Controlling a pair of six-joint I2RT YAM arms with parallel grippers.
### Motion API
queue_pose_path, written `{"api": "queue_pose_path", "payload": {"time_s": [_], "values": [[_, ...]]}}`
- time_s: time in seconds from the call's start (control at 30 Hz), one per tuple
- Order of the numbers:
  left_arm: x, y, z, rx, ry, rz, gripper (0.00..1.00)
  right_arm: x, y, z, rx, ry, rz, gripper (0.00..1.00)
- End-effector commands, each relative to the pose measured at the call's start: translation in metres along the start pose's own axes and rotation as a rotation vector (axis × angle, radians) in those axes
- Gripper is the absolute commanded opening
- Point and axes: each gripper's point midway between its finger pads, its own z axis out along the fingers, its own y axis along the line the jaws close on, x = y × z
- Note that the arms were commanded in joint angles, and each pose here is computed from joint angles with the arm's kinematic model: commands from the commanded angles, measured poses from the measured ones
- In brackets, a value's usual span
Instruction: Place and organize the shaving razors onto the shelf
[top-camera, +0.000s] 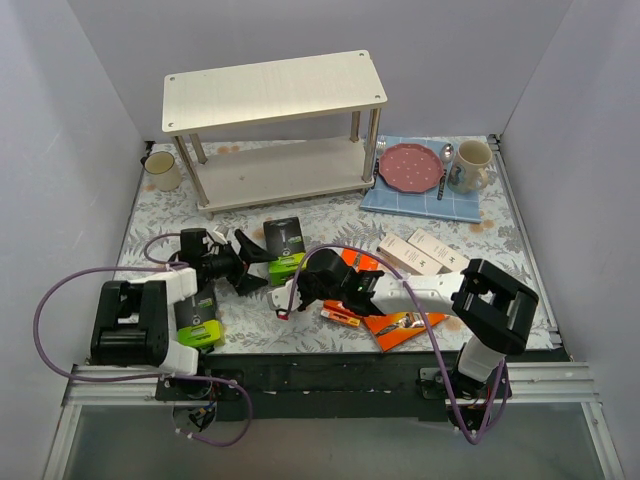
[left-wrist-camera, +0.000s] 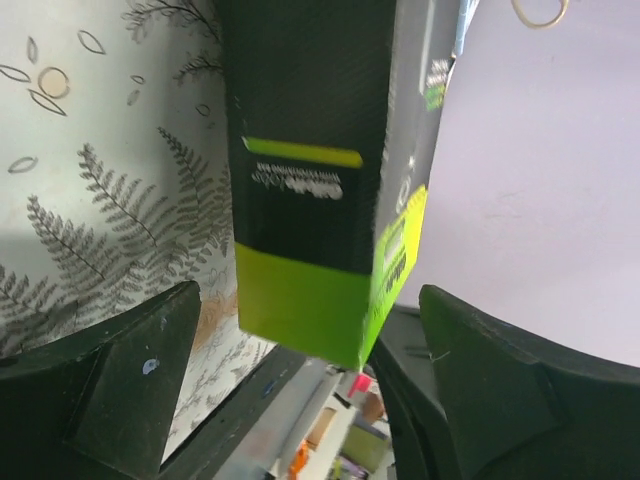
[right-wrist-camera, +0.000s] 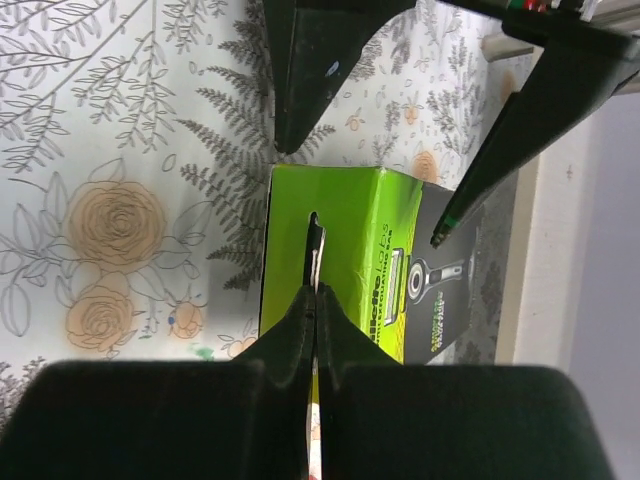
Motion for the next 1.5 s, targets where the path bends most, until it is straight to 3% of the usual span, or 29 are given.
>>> {"api": "queue_pose_path", "payload": {"time_s": [0.0,0.17,0.37,0.43,0.57,0.73,0.87,1.0,1.17,1.2,1.3,1.33,1.47], "values": [[-0.009,-0.014,0.005,0.059,0.03,-0.028,0.92,-0.026,-0.021,-0.005,0.038,-0.054,0.029,0.01],[-0.013,-0.024,0.013,0.147,0.079,-0.081,0.83,-0.026,-0.012,-0.005,0.0,-0.055,0.05,0.01],[-0.003,-0.024,0.014,0.216,0.158,-0.123,0.56,-0.029,-0.001,-0.008,-0.118,-0.069,0.198,0.01],[-0.002,-0.02,0.017,0.203,0.167,-0.139,0.56,-0.025,-0.004,-0.01,-0.138,-0.05,0.224,0.01],[-0.003,-0.018,0.026,0.174,0.17,-0.146,0.83,-0.029,-0.015,-0.014,-0.119,-0.075,0.275,0.01],[0.01,-0.022,0.035,0.171,0.254,-0.12,0.86,-0.027,-0.02,-0.015,-0.104,-0.073,0.334,0.01],[0.014,-0.023,0.039,0.186,0.288,-0.133,0.81,-0.025,-0.014,-0.015,-0.125,-0.083,0.345,0.01],[0.015,-0.028,0.039,0.21,0.299,-0.122,0.6,-0.024,-0.011,-0.013,-0.134,-0.084,0.358,0.01],[0.016,-0.03,0.037,0.223,0.274,-0.105,0.49,-0.022,-0.015,-0.014,-0.138,-0.083,0.368,0.01],[0.016,-0.031,0.036,0.224,0.27,-0.101,0.49,-0.02,-0.015,-0.015,-0.139,-0.077,0.372,0.01],[0.015,-0.037,0.034,0.237,0.264,-0.062,0.78,-0.019,-0.019,-0.016,-0.142,-0.076,0.383,0.01],[0.013,-0.038,0.034,0.232,0.26,-0.046,0.82,-0.019,-0.019,-0.016,-0.15,-0.081,0.389,0.01],[0.018,-0.031,0.038,0.201,0.292,-0.044,0.85,-0.021,-0.02,-0.017,-0.157,-0.094,0.395,0.01]]}}
